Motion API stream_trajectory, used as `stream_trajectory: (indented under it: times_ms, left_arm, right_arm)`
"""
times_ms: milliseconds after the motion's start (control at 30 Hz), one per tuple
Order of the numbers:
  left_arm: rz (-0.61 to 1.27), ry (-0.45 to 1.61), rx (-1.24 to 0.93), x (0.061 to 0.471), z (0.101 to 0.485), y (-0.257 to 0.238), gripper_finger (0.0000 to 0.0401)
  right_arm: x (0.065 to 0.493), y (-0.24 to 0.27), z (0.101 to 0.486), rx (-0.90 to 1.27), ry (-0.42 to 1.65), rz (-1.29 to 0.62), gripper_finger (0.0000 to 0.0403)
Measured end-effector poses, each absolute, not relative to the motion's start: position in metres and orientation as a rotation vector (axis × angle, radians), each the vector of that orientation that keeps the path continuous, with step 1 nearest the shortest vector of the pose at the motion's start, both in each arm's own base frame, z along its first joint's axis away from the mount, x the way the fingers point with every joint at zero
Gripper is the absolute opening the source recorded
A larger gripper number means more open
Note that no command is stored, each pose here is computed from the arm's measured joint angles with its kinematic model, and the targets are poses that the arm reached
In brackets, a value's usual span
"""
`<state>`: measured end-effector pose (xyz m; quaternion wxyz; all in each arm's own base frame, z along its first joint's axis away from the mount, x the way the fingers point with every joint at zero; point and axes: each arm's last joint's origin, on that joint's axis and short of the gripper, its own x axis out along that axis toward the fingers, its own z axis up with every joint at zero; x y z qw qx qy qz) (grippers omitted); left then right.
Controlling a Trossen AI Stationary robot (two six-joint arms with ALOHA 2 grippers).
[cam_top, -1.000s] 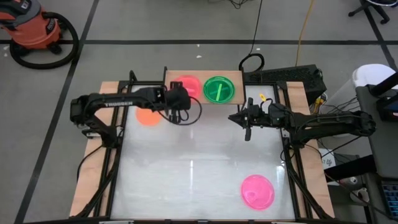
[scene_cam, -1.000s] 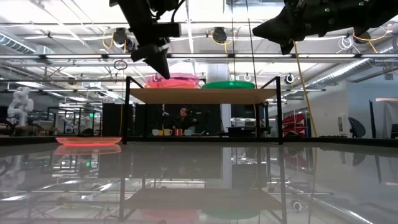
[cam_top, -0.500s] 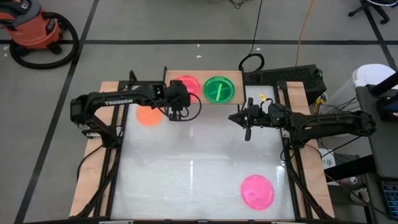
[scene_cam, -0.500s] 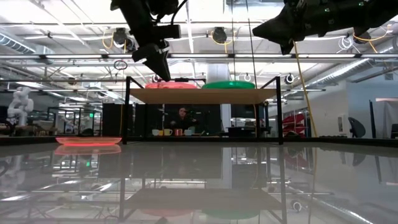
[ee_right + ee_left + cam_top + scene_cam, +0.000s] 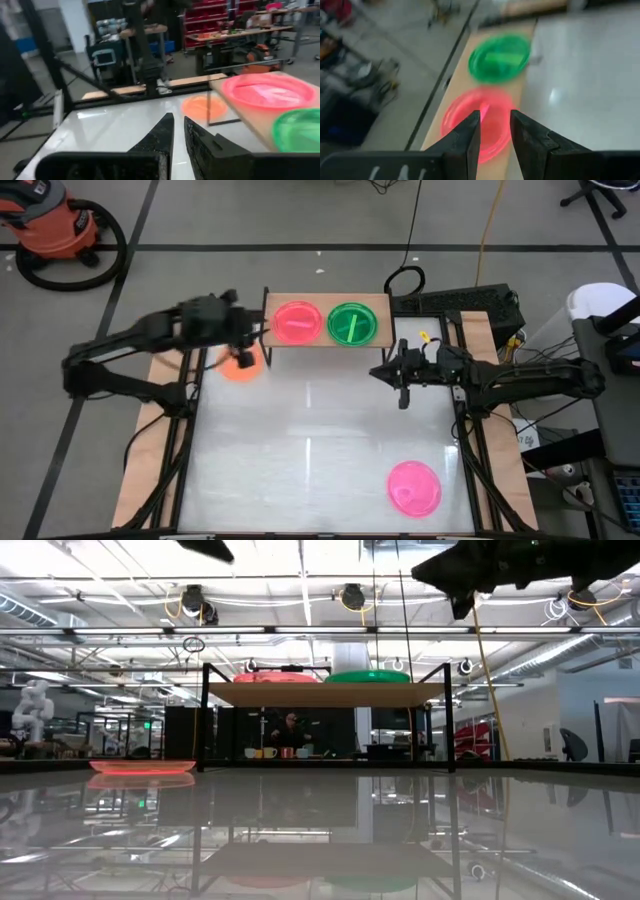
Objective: Place and stack plates onto a shelf
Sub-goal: Stack the pink transparent plate on the pink transparent plate on the shelf
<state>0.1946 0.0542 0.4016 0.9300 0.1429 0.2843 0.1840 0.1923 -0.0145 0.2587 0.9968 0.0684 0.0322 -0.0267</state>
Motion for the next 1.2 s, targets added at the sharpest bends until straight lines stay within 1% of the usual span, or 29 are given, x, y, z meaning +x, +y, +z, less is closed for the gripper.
stream_trajectory:
  times_ms: [100, 167, 300, 400, 467, 600, 733, 867, 1033, 1100, 1200]
  left_arm:
    - [0.334, 0.399, 0.268, 0.174, 0.410, 0.042, 0.0113]
    - [0.317, 0.288, 0.269, 0.165, 0.408, 0.035, 0.0113]
    - [0.268, 0.137, 0.236, 0.158, 0.384, 0.025, 0.0113]
    - [0.201, 0.074, 0.211, 0.161, 0.357, 0.017, 0.0113]
    - [0.156, 0.049, 0.190, 0.166, 0.337, 0.012, 0.0113]
    - [0.091, -0.024, 0.164, 0.174, 0.300, 0.001, 0.0113]
    - [0.052, -0.116, 0.164, 0.176, 0.272, -0.008, 0.0113]
    - [0.043, -0.174, 0.156, 0.173, 0.260, -0.010, 0.0113]
    - [0.042, -0.150, 0.137, 0.172, 0.252, -0.010, 0.0113]
    - [0.041, -0.140, 0.134, 0.172, 0.251, -0.010, 0.0113]
    - [0.041, -0.140, 0.134, 0.172, 0.251, -0.010, 0.0113]
  right_arm:
    - [0.199, -0.008, 0.262, 0.095, 0.125, -0.021, 0.0032]
    - [0.205, -0.006, 0.270, 0.080, 0.166, -0.012, 0.0032]
    - [0.217, -0.002, 0.287, 0.087, 0.303, 0.001, 0.0032]
    - [0.222, 0.002, 0.288, 0.117, 0.469, 0.015, 0.0032]
    - [0.225, 0.006, 0.277, 0.162, 0.589, 0.044, 0.0032]
    - [0.226, 0.019, 0.235, 0.310, 0.837, 0.157, 0.0032]
    - [0.223, 0.039, 0.197, 0.356, 0.963, 0.314, 0.0032]
    - [0.215, 0.055, 0.172, 0.316, 1.058, 0.361, 0.0032]
    - [0.204, 0.066, 0.150, 0.317, 1.152, 0.373, 0.0034]
    - [0.202, 0.070, 0.144, 0.349, 1.177, 0.363, 0.0042]
    - [0.199, 0.075, 0.143, 0.375, 1.194, 0.361, 0.0066]
